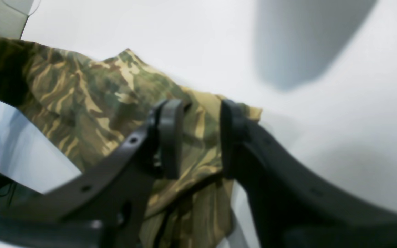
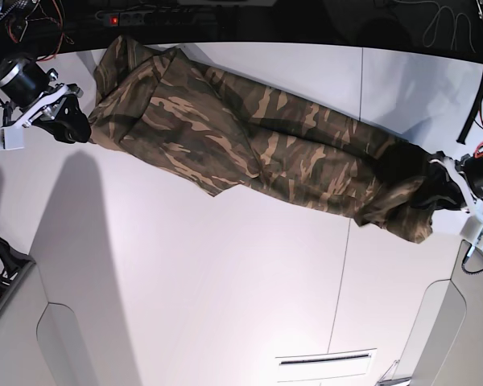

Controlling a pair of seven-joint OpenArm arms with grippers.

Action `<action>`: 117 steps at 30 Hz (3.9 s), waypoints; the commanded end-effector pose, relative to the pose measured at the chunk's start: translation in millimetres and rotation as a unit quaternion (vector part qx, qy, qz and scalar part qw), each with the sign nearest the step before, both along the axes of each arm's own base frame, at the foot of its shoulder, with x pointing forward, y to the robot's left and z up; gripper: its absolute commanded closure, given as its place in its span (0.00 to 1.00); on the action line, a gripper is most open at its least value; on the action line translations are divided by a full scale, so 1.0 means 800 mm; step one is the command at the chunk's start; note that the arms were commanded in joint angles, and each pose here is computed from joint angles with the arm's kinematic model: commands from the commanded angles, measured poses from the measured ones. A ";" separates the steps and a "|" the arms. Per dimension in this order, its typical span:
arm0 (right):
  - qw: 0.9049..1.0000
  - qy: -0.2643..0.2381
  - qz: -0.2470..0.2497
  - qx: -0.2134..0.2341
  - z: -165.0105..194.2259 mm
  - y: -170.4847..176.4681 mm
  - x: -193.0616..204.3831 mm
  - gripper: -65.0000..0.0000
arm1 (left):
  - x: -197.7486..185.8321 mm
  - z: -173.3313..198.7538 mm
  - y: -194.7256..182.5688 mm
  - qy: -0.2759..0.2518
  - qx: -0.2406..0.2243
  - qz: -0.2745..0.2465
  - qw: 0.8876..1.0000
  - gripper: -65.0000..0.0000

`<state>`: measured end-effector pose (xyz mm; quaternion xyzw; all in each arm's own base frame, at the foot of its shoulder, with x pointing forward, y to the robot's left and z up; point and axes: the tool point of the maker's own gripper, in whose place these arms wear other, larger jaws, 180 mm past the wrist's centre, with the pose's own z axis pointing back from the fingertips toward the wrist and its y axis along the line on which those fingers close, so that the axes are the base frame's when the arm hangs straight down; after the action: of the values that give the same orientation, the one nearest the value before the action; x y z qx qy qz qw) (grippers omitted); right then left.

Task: Fold the T-shirt properly

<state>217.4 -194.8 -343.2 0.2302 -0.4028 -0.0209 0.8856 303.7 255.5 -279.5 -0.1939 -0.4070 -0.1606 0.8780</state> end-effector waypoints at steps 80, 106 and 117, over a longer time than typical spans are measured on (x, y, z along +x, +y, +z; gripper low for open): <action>0.990 0.084 0.003 0.116 -0.080 0.074 -0.043 0.49 | -0.033 -0.063 -0.273 0.015 -0.156 -0.129 0.979 0.54; 0.992 0.059 0.029 0.110 -0.075 0.117 -0.006 1.00 | -0.032 -0.062 -0.273 0.014 -0.157 -0.129 0.979 0.54; 0.997 0.065 -0.019 0.028 -0.073 0.011 -0.009 1.00 | -0.019 -0.051 -0.220 0.000 -0.137 -0.106 0.985 0.54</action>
<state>203.0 -183.0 -411.1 0.2461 -0.3280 -0.0696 0.9094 281.4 80.8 -335.2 -0.3468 -0.3802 -0.1904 0.8360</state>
